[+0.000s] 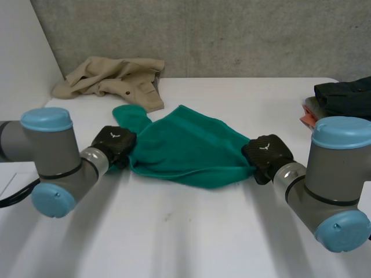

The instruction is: Fold the laundry.

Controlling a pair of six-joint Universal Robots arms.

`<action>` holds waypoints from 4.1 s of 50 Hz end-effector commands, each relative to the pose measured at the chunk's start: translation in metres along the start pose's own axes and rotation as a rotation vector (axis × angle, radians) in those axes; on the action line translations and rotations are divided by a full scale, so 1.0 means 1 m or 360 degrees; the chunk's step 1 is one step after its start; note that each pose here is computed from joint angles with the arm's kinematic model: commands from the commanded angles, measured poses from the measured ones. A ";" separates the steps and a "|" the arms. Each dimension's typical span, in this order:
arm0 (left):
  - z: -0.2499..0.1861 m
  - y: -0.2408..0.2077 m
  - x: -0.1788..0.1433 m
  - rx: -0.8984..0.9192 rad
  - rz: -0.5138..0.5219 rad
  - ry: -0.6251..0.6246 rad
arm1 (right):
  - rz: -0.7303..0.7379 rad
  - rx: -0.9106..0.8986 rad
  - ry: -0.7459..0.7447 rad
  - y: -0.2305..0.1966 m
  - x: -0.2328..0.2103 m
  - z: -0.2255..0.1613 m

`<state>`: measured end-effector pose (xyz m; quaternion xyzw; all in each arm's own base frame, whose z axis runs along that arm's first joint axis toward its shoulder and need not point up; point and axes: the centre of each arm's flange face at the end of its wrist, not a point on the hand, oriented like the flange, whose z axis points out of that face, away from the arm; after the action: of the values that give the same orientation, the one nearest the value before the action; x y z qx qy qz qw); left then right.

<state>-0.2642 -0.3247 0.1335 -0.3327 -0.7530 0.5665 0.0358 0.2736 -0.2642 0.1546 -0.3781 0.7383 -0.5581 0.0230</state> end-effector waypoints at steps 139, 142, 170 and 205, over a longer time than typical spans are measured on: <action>-0.066 -0.022 -0.043 -0.0403 0.0393 0.0031 | -0.0381 -0.0396 -0.0170 0.024 0.101 -0.027; -0.062 -0.029 -0.046 -0.0381 0.0346 -0.0007 | -0.0250 -0.0347 -0.0121 0.021 0.097 -0.030; -0.029 -0.029 -0.067 -0.0336 0.0149 -0.0132 | 0.0059 -0.0363 -0.0157 0.062 0.062 -0.030; -0.068 -0.026 -0.031 -0.0447 0.0471 0.0195 | -0.0303 -0.0431 -0.0223 0.033 0.111 -0.035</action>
<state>-0.2036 -0.2473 0.1733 -0.5217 -0.7835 0.3358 -0.0352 0.1387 -0.2656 0.1829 -0.5319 0.7745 -0.3422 -0.0138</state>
